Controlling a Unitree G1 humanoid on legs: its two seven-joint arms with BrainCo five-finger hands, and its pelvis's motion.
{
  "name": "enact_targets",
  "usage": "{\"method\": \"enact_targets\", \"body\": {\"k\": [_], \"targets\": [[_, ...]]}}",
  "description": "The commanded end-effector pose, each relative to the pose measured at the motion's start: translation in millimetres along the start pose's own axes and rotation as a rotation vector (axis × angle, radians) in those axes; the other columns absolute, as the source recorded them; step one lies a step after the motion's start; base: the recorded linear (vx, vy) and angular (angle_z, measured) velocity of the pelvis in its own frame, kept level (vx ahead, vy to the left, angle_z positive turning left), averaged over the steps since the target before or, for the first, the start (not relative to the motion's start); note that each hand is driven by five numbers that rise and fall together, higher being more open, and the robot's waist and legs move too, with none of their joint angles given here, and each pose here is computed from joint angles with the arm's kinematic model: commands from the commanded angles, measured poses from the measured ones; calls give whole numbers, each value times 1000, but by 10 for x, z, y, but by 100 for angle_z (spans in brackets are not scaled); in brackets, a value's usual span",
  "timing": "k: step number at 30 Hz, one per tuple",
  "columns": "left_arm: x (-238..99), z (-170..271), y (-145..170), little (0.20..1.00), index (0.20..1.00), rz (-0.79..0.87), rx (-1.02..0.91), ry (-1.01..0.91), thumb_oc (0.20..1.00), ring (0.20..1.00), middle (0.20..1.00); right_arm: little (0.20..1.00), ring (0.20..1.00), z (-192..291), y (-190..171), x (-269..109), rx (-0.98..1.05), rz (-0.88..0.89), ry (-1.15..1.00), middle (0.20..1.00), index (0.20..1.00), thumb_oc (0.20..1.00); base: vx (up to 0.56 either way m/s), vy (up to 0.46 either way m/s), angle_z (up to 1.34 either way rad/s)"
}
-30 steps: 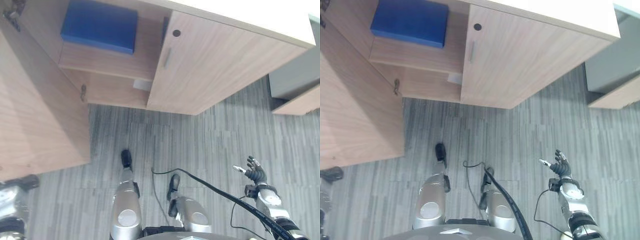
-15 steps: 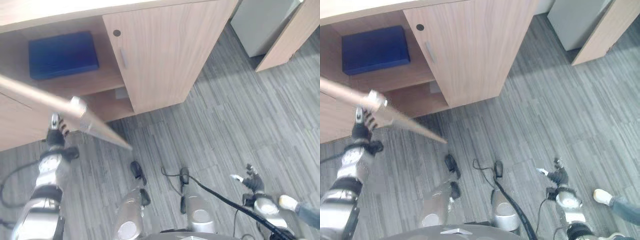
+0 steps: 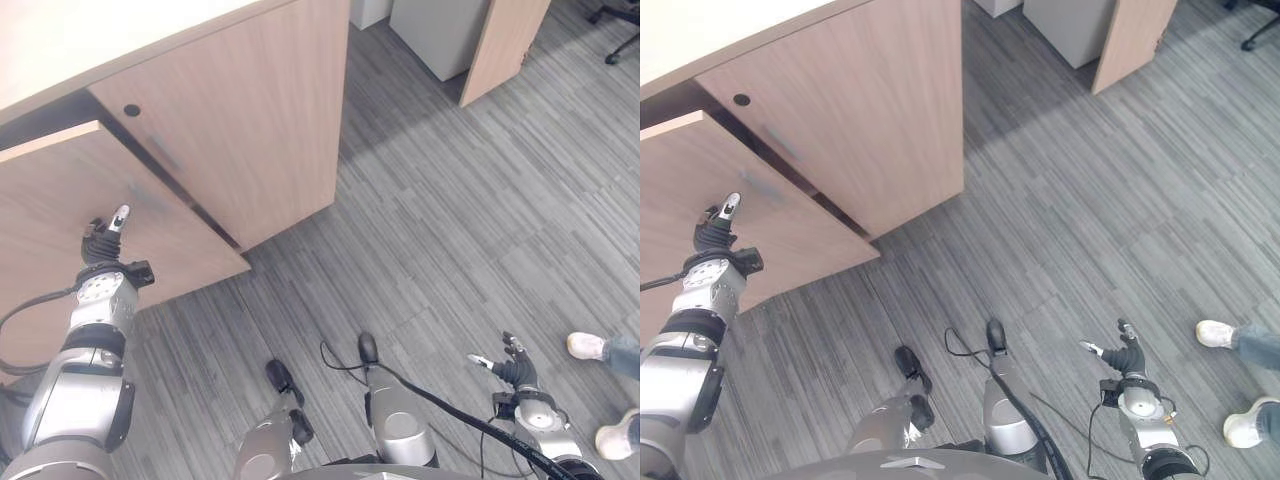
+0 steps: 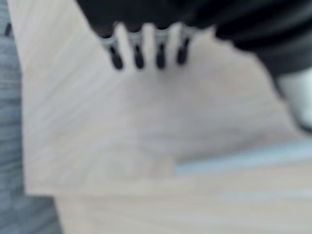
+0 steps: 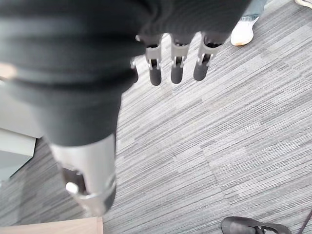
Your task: Put the empty folder in the office cabinet
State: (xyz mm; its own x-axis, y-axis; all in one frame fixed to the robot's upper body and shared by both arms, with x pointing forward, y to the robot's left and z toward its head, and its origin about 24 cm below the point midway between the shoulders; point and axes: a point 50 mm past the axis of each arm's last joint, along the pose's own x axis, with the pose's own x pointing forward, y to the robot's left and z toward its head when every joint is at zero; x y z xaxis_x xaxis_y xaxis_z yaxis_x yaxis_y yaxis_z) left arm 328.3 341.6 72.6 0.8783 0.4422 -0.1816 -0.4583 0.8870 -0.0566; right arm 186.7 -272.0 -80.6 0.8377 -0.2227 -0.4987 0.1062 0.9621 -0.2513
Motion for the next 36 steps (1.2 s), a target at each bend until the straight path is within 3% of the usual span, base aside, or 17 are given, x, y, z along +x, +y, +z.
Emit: {"method": "enact_targets", "body": {"k": [1, 11, 20, 25, 29, 36], "targets": [[95, 950, 43, 1000, 1000, 105, 42, -313, 1000, 1000, 1000, 1000, 1000, 216, -235, 48, -80, -50, -104, 1000, 1000, 1000, 0, 0, 0], [-4, 1411, 314, 1000, 1000, 389, 76, -472, 1000, 1000, 1000, 1000, 1000, 197, -226, 27, -57, -95, -126, 1000, 1000, 1000, -4, -4, 1], [43, 1061, 364, 1000, 1000, 334, 100, -313, 1000, 1000, 1000, 1000, 1000, 192, -188, 22, -46, -88, -130, 1000, 1000, 1000, -20, -28, 5], [-52, 34, 273, 1000, 1000, 147, 101, -85, 1000, 1000, 1000, 1000, 1000, 71, -74, -33, -46, -61, -103, 1000, 1000, 1000, 31, -169, 14], [-440, -953, 23, 1000, 1000, -17, 48, 116, 1000, 1000, 1000, 1000, 1000, -46, 75, -84, -67, 12, -60, 1000, 1000, 1000, 90, -244, 20], [-1095, -1796, 4, 1000, 1000, -166, 6, 361, 1000, 1000, 1000, 1000, 1000, -375, 342, -199, -92, 306, 119, 1000, 1000, 1000, 49, -281, 27]]}}
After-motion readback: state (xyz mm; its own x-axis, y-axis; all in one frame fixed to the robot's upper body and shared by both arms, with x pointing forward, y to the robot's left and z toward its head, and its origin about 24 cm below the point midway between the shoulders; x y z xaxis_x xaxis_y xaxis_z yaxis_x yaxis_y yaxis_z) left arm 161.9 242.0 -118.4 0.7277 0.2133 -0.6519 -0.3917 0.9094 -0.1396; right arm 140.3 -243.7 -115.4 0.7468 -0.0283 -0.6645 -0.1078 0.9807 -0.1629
